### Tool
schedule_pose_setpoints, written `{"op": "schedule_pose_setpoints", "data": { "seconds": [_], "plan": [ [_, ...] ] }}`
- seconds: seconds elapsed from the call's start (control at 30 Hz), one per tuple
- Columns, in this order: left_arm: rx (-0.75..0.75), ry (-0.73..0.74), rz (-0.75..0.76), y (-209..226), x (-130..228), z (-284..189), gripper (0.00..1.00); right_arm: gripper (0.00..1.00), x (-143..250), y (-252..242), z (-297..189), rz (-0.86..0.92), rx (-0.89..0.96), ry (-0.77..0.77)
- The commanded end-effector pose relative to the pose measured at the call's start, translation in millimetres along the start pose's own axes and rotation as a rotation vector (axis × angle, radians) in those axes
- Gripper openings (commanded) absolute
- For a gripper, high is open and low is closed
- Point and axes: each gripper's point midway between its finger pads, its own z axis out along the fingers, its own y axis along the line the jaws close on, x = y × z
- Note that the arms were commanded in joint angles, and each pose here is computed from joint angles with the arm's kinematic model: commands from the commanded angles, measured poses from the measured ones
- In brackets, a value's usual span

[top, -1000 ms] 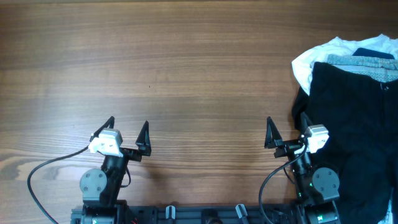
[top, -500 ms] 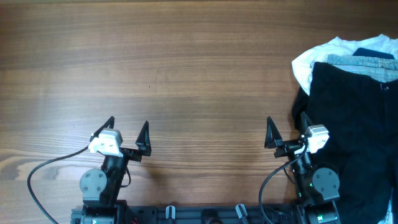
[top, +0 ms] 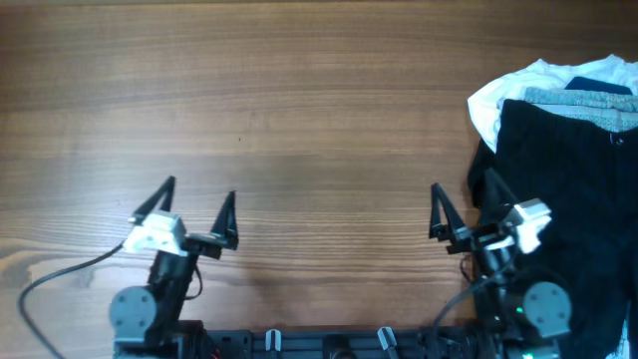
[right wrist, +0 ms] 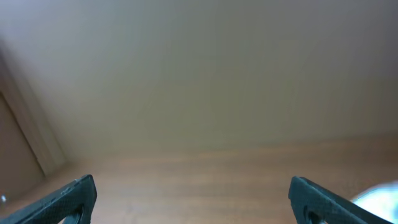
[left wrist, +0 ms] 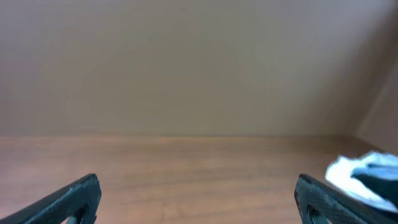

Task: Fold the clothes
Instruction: 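Reach the right gripper to the black shorts on the clothes pile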

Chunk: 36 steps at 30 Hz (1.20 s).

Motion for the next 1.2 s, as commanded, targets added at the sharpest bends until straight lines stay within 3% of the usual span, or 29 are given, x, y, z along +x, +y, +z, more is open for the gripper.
{"op": "schedule_pose_setpoints", "data": {
  "seconds": [0.0, 0.13, 0.27, 0.43, 0.53, 0.67, 0.87, 1.03, 1.17],
  "plan": [
    [-0.134, 0.023, -0.012, 14.0, -53.8, 3.8, 1.00, 1.00, -41.9, 13.0, 17.4, -0.034, -0.003, 0.062],
    [-0.174, 0.236, -0.046, 18.3, -63.3, 30.0, 1.00, 1.00, -47.5, 7.2, 54.2, -0.008, 0.076, 0.284],
    [-0.220, 0.503, -0.090, 26.9, -61.8, 67.3, 1.00, 1.00, -39.1, -9.5, 102.8, 0.021, 0.199, 0.605],
    [-0.244, 0.665, -0.114, 34.4, -58.9, 99.6, 1.00, 1.00, -21.6, -56.8, 144.4, 0.080, 0.347, 0.851],
    [-0.227, 0.679, -0.125, 33.0, -55.2, 106.9, 1.00, 1.00, -10.6, -93.7, 160.0, 0.038, 0.395, 0.878],
    [-0.176, 0.694, -0.145, 23.7, -52.7, 106.5, 1.00, 1.00, 14.4, -162.3, 153.2, 0.157, 0.570, 0.917],
    [-0.183, 0.732, -0.154, 23.5, -45.5, 100.1, 1.00, 0.96, 95.3, -280.1, 112.7, 0.415, 0.892, 1.029],
    [-0.187, 0.751, -0.161, 23.3, -41.9, 96.8, 1.00, 0.93, 157.2, -301.5, 97.2, 0.470, 0.920, 1.163],
    [-0.189, 0.762, -0.163, 23.3, -40.0, 94.9, 1.00, 0.93, 174.9, -302.4, 92.9, 0.486, 0.923, 1.205]
  ]
}}
